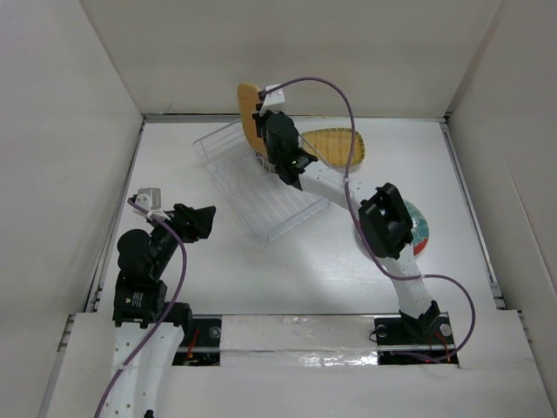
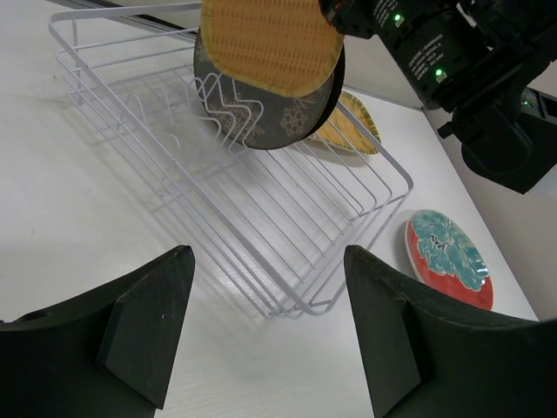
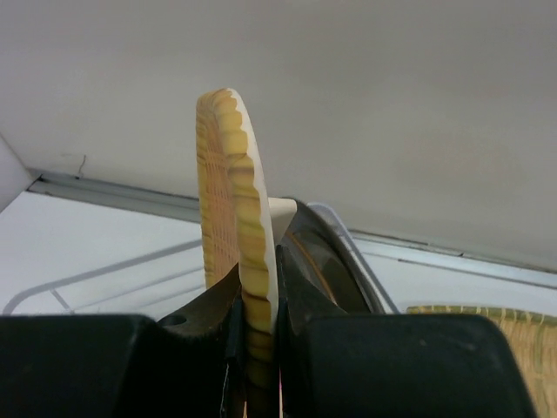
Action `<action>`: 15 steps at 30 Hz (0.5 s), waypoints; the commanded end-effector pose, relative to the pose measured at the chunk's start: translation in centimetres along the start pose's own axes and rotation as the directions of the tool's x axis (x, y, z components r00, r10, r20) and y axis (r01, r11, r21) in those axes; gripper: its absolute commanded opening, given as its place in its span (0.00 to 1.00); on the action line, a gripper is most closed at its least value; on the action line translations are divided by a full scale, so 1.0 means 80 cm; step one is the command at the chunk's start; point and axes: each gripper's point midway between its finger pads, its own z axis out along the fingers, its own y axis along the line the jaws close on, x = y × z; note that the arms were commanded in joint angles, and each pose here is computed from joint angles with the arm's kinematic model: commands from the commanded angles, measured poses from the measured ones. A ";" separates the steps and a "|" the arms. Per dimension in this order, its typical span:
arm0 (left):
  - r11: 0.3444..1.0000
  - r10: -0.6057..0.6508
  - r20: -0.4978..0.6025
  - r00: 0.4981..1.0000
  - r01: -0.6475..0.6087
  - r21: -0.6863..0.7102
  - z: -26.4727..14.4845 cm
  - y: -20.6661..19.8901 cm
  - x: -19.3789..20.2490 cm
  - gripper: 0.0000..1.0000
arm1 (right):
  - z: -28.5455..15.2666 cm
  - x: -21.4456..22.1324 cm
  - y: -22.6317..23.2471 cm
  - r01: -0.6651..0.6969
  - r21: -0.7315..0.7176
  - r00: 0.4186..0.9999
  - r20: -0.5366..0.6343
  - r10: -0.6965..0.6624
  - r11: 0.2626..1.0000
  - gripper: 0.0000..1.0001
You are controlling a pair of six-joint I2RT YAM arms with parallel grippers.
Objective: Load the plates into the dish rack
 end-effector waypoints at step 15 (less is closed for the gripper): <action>0.999 0.025 0.025 0.999 -0.026 0.038 0.004 -0.008 -0.008 0.65 | 0.032 -0.073 -0.002 -0.085 -0.007 0.975 0.204 0.085 0.996 0.00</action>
